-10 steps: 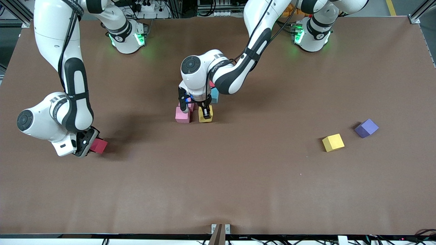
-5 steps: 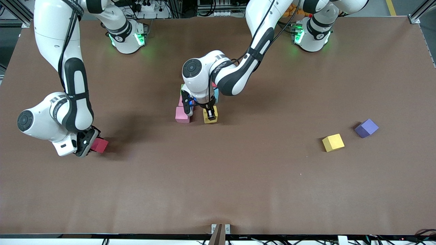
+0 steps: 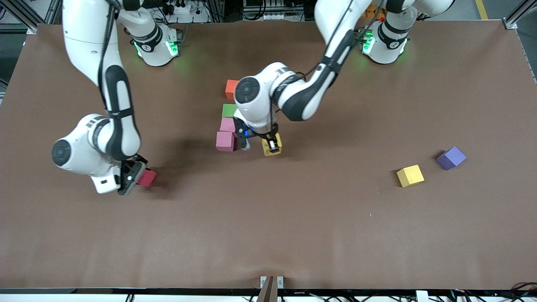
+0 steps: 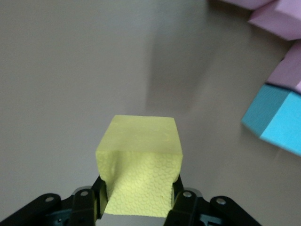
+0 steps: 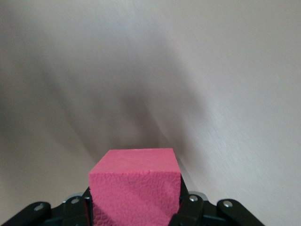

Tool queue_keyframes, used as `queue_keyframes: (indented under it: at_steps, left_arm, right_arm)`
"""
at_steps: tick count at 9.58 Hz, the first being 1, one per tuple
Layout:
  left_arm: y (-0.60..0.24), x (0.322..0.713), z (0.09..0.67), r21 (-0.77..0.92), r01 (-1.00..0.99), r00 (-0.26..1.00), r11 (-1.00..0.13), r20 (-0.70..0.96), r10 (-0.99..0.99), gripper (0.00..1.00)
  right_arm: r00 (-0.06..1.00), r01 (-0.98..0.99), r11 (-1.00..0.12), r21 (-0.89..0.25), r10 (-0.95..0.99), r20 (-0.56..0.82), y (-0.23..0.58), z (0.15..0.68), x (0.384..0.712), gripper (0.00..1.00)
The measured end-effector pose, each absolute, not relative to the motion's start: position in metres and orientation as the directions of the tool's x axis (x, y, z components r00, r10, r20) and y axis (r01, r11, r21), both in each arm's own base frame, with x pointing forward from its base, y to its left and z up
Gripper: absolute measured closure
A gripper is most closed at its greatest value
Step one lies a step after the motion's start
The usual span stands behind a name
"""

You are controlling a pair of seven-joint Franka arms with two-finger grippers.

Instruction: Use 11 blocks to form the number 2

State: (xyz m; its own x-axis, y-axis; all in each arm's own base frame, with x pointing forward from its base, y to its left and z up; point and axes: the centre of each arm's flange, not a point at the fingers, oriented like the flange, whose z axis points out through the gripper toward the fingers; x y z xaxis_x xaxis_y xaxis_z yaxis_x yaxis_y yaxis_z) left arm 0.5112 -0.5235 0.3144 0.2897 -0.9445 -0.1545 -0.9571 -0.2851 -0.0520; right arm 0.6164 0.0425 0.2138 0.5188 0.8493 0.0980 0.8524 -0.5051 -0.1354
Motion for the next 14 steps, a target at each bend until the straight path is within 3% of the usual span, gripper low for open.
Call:
queue_keyframes:
  at_steps: [3, 6, 10, 14]
  left_arm:
    - [-0.451, 0.555, 0.370, -0.056, -0.926, 0.378, -0.374, -0.118, -0.918, 0.46]
    - [-0.385, 0.581, 0.403, -0.045, -0.935, 0.355, -0.352, -0.100, -0.929, 0.46]
    - [-0.376, 0.580, 0.407, -0.025, -0.945, 0.328, -0.327, -0.115, -0.938, 0.46]
    - [-0.366, 0.579, 0.412, -0.003, -0.949, 0.312, -0.315, -0.138, -0.940, 0.46]
  right_arm:
    - [0.418, 0.907, -0.405, -0.115, 0.901, 0.119, 0.131, 0.228, 0.616, 0.38]
    - [0.294, 0.956, -0.287, -0.068, 0.943, 0.156, 0.215, 0.253, 0.613, 0.38]
    - [0.209, 0.978, -0.202, -0.060, 0.963, 0.171, 0.275, 0.263, 0.597, 0.38]
    - [0.153, 0.987, -0.144, -0.067, 0.973, 0.172, 0.362, 0.266, 0.552, 0.38]
